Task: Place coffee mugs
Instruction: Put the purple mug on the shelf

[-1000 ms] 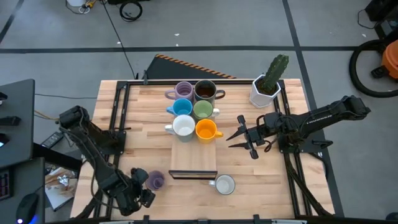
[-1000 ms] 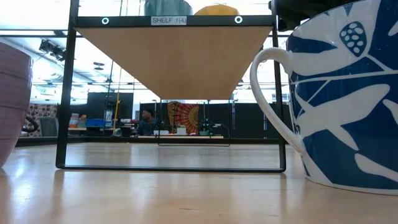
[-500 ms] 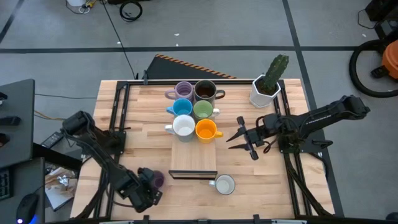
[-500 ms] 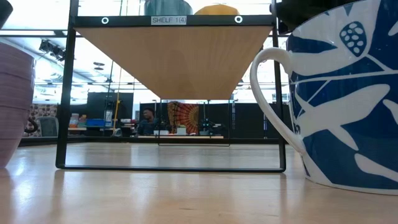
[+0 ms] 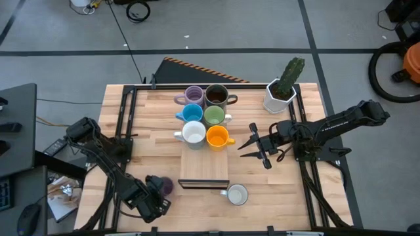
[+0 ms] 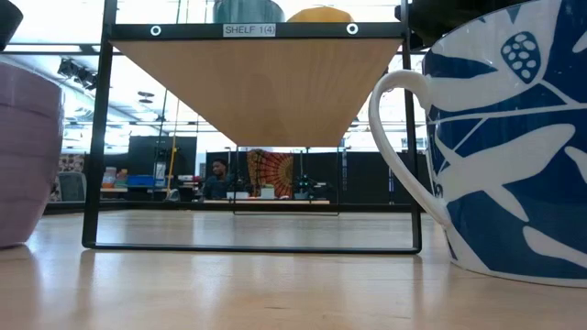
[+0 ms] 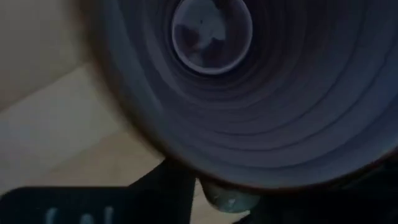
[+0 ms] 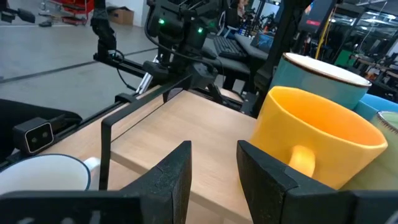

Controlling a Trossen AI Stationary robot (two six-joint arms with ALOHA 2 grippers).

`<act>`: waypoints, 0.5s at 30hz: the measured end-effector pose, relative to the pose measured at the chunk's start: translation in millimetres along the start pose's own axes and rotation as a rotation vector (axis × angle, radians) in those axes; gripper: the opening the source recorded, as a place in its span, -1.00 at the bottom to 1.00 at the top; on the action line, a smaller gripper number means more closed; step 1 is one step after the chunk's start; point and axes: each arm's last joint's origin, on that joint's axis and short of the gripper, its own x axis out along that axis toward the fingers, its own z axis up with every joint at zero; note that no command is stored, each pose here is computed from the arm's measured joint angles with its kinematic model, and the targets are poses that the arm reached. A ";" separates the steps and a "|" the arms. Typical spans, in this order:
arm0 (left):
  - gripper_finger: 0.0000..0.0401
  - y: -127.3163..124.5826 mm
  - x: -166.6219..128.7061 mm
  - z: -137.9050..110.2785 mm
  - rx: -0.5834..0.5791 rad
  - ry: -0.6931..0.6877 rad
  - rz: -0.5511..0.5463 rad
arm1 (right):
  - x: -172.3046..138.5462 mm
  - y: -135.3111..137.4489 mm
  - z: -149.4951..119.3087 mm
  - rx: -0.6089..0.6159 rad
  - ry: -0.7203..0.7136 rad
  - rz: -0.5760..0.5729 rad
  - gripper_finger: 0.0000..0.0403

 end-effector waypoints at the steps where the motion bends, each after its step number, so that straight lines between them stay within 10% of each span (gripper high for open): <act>1: -0.45 0.6 0.0 0.2 0.011 -0.002 0.006 | 0.0 0.0 0.0 0.000 0.000 0.000 -0.34; 15: -0.69 5.8 -15.8 4.3 0.064 0.017 0.012 | 0.0 -0.4 -0.4 0.003 0.008 -0.020 -0.34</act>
